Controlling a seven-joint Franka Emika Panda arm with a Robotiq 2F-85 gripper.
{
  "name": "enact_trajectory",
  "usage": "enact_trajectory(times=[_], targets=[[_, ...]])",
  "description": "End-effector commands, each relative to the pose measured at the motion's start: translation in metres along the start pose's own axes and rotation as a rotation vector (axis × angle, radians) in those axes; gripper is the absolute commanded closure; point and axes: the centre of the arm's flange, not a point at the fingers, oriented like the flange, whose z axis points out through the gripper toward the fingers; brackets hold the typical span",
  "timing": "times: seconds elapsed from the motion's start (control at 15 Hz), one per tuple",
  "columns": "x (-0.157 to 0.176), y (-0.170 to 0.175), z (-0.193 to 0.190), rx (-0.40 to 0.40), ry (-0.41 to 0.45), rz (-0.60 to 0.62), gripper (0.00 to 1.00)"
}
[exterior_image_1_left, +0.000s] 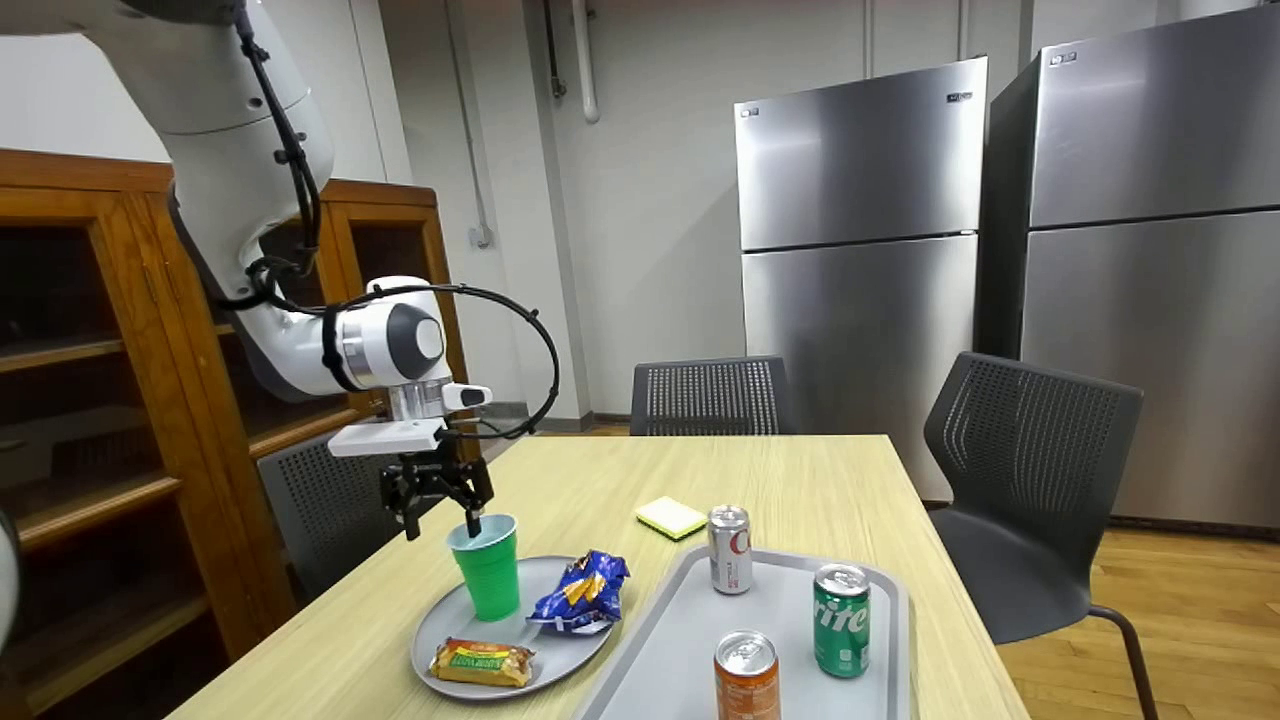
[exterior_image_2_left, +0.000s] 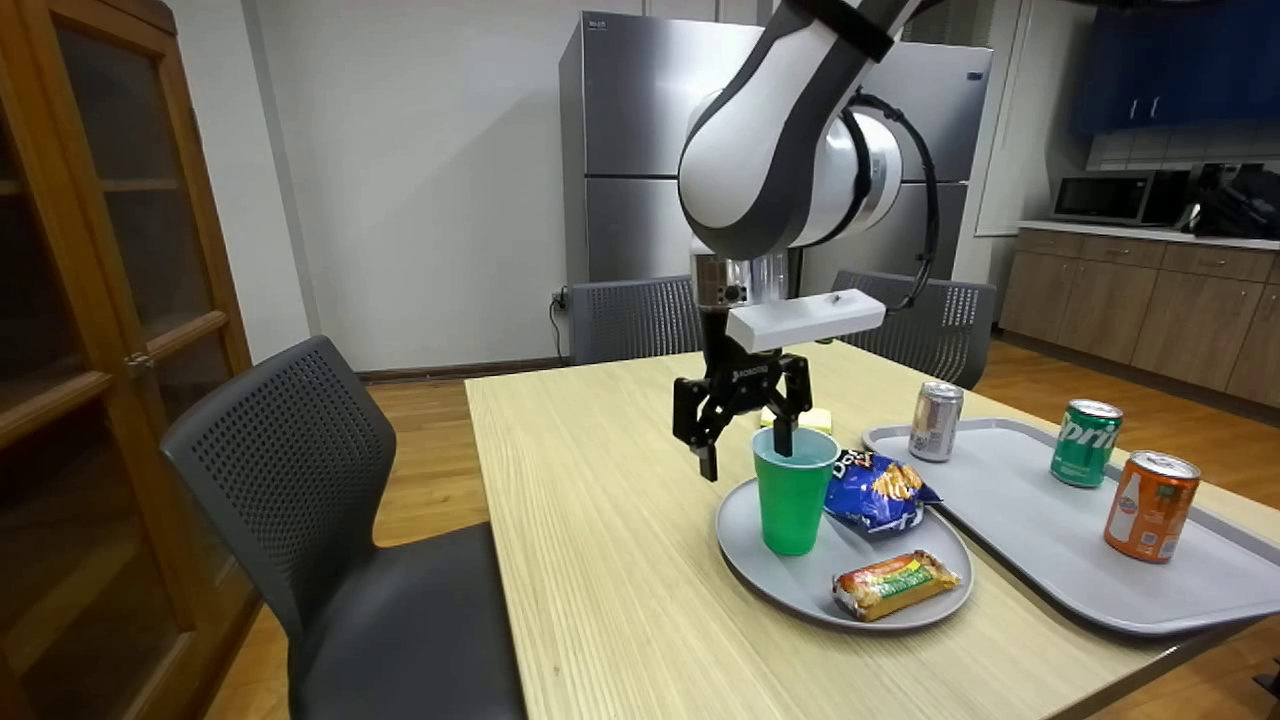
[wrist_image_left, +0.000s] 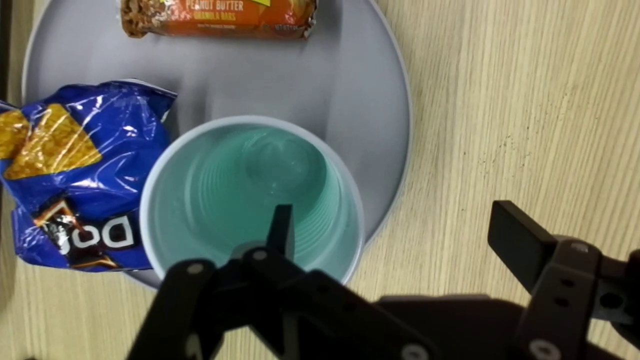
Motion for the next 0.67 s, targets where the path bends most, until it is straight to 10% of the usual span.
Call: enact_trajectory(times=[0.0, 0.6], targets=[[-0.0012, -0.0002, 0.0021, -0.027, 0.000, 0.012, 0.00], [-0.0009, 0.0075, 0.0050, -0.036, 0.001, 0.012, 0.73]])
